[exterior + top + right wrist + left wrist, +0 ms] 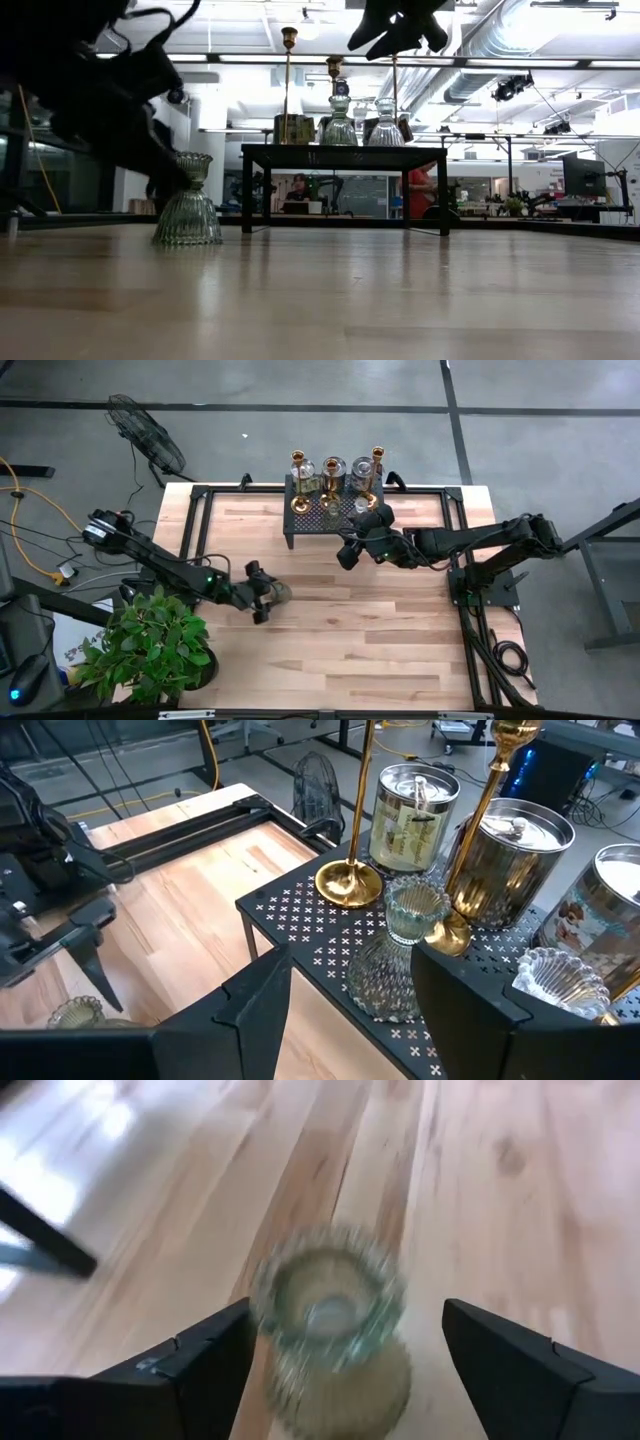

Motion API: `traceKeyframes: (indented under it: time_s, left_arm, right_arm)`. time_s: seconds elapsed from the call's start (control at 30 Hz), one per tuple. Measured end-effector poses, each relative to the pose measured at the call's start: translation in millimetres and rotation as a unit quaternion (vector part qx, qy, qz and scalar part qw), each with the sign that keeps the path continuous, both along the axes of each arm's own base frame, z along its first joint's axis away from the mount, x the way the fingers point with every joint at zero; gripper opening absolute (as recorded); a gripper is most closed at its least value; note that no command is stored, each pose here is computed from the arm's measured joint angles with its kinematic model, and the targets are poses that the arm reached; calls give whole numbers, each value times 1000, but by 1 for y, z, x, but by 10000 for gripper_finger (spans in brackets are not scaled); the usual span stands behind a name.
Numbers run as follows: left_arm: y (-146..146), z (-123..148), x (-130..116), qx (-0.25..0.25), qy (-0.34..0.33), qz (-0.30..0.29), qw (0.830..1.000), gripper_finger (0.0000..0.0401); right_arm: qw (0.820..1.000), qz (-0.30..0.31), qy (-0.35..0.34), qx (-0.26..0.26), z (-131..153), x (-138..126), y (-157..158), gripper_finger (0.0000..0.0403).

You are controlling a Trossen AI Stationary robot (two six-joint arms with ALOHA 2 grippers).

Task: Stock candles on shelf
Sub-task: Put the gray candle holder on the shelf

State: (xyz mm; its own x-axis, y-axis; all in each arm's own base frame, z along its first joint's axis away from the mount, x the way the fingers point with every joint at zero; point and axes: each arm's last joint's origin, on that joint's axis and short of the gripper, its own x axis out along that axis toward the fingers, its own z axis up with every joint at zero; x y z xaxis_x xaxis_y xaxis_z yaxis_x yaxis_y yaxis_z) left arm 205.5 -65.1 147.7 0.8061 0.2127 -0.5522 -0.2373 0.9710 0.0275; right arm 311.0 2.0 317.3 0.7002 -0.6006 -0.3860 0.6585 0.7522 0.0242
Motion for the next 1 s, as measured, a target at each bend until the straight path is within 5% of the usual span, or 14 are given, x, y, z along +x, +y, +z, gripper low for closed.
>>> traceKeyframes:
  time_s: [0.67, 1.0]
  left_arm:
    - [-3, -14, 13, 21, -22, 34, 999, 308]
    - [-3, -14, 12, 21, -19, 32, 999, 220]
  right_arm:
    - [1000, -1, -1, 1, 0, 0, 0, 199]
    - [1000, -1, 0, 1, 0, 0, 0, 199]
